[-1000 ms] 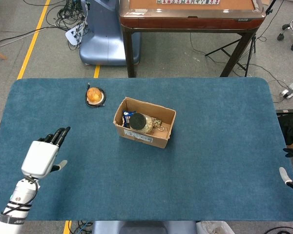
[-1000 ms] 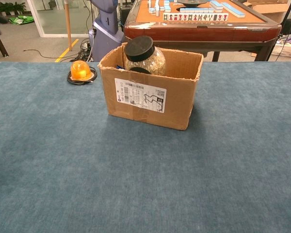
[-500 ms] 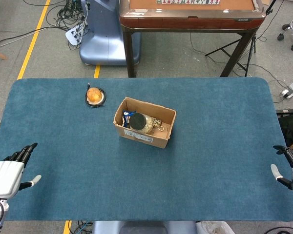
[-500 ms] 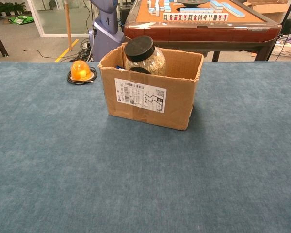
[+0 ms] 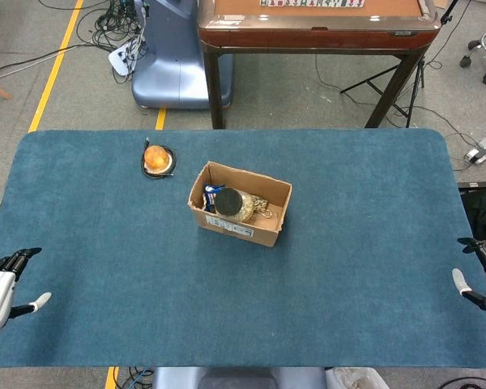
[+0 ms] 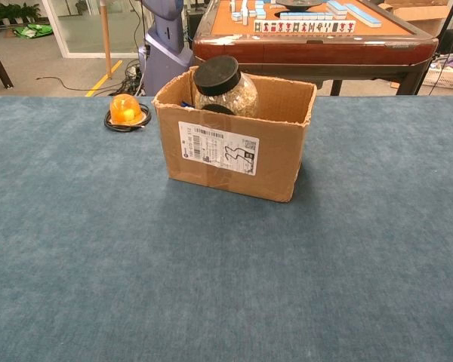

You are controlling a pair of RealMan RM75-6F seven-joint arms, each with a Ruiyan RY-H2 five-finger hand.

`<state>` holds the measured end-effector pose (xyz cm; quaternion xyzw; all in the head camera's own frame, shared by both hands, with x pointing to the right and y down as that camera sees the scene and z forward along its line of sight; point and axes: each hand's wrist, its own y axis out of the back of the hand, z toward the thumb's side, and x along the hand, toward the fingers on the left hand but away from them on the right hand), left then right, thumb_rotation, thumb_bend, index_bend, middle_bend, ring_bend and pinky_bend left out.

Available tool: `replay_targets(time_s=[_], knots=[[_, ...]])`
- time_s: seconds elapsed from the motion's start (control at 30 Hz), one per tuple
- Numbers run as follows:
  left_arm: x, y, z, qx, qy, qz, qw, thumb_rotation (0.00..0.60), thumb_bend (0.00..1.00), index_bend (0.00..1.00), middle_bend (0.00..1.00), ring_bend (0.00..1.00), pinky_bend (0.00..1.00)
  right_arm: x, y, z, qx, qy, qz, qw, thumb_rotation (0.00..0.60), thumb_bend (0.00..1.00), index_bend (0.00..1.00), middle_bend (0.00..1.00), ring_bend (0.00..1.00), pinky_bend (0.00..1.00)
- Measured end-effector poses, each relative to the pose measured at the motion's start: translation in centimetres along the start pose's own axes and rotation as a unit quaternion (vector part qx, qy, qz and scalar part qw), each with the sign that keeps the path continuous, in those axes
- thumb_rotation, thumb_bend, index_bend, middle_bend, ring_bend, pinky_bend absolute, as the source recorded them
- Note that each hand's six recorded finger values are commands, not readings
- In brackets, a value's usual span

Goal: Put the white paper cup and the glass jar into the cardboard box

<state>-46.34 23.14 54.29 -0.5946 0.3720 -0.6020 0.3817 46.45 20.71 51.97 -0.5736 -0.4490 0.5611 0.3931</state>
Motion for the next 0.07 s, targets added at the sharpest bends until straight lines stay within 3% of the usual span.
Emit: replay_targets(time_s=[0.07], knots=[[-0.13,-0.26,0.08,0.006,0.002,-0.002,1.0,0.6,0.11,0.22,0.29,0.34,0.52,-0.17,-0.21,0.12,0.002,0.002,0.005,1.0,0.6,0.33,0.31,0.42,0.37,0.34]])
